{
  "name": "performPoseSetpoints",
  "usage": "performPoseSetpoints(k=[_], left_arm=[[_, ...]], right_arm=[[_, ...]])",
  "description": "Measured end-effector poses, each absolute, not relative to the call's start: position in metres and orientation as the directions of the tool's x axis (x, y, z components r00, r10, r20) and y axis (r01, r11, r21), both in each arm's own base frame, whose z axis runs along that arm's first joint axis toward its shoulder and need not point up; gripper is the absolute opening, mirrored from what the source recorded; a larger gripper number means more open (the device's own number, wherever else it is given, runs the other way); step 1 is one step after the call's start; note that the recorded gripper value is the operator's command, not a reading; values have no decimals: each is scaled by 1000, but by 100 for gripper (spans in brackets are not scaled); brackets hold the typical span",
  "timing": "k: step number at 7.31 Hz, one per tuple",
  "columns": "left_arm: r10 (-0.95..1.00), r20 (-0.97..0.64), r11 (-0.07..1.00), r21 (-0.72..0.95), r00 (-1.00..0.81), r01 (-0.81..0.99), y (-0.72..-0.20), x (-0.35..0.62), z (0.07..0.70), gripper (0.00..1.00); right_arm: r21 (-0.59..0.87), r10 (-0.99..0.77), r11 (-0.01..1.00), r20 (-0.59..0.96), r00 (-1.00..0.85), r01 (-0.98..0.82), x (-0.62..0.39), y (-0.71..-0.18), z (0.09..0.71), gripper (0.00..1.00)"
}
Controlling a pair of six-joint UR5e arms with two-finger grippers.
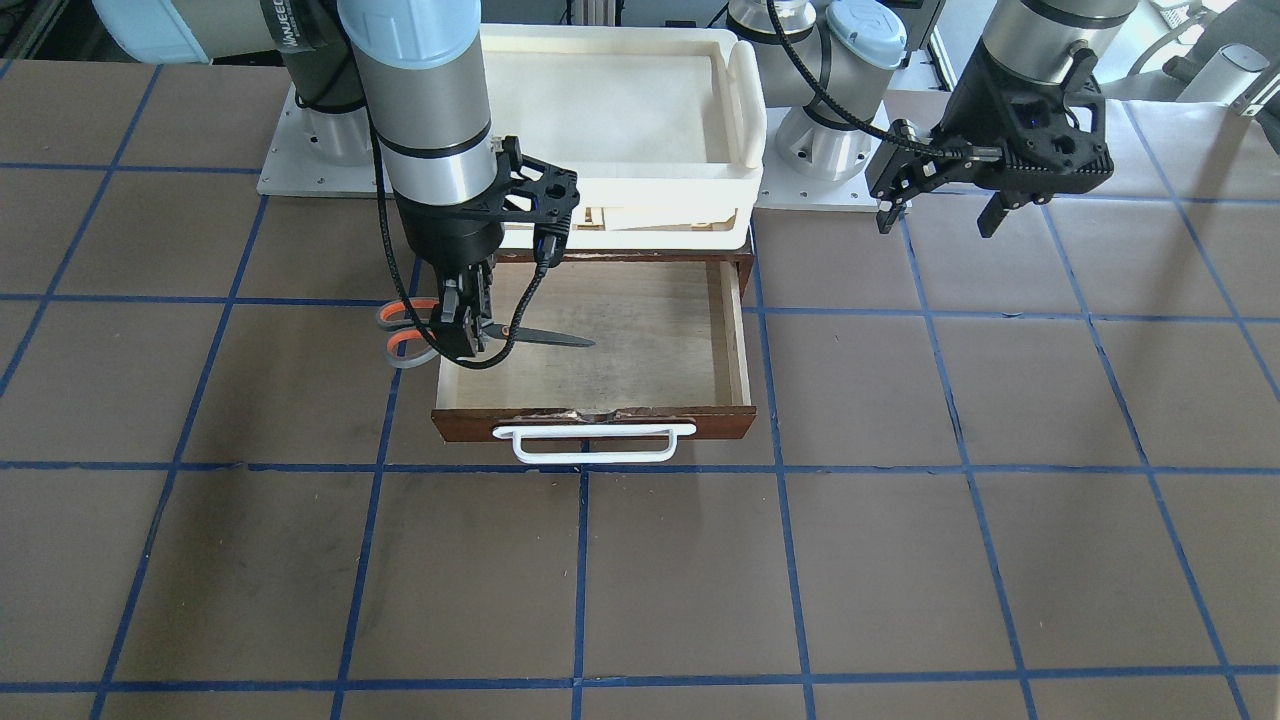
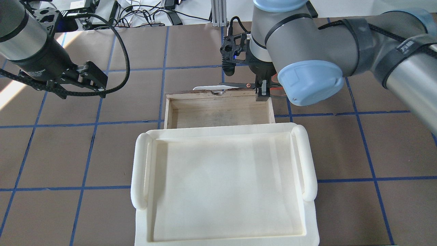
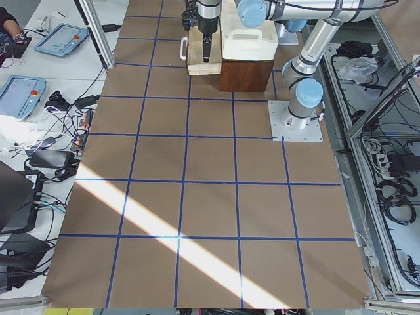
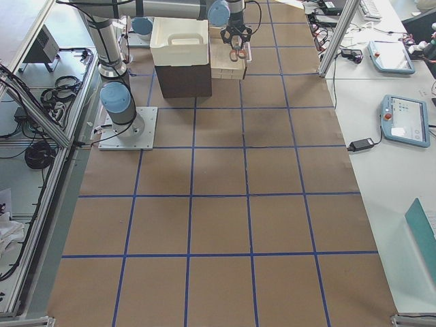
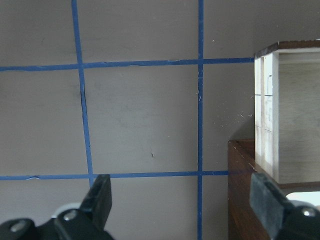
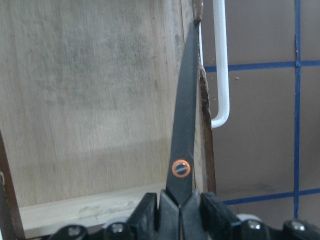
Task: Put scissors in drawer and close it
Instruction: 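Lift the scissors with the right gripper and carry them over the drawer, then lower the scissors into the open drawer with the right gripper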
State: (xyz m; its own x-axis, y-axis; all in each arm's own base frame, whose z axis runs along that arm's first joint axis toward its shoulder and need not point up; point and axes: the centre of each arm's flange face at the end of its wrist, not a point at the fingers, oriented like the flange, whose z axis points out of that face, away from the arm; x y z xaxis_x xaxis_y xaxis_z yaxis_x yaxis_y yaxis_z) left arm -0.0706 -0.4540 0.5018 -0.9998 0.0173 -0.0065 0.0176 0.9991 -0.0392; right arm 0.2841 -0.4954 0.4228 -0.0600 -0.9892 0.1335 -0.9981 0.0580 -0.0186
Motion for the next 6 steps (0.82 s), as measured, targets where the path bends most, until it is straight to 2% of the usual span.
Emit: performPoseSetpoints(k=[2,6], left_arm=[[16,-6,999,-39,-1000,17,-454,-71,502,100],[16,-7,999,-38,-1000,16,-454,-71,502,100]], right_arm=[[-62,-992,44,117,-51,-997,324,-492,417,0],[-54,-993,92,68,-96,-994,355,-494,383,0]])
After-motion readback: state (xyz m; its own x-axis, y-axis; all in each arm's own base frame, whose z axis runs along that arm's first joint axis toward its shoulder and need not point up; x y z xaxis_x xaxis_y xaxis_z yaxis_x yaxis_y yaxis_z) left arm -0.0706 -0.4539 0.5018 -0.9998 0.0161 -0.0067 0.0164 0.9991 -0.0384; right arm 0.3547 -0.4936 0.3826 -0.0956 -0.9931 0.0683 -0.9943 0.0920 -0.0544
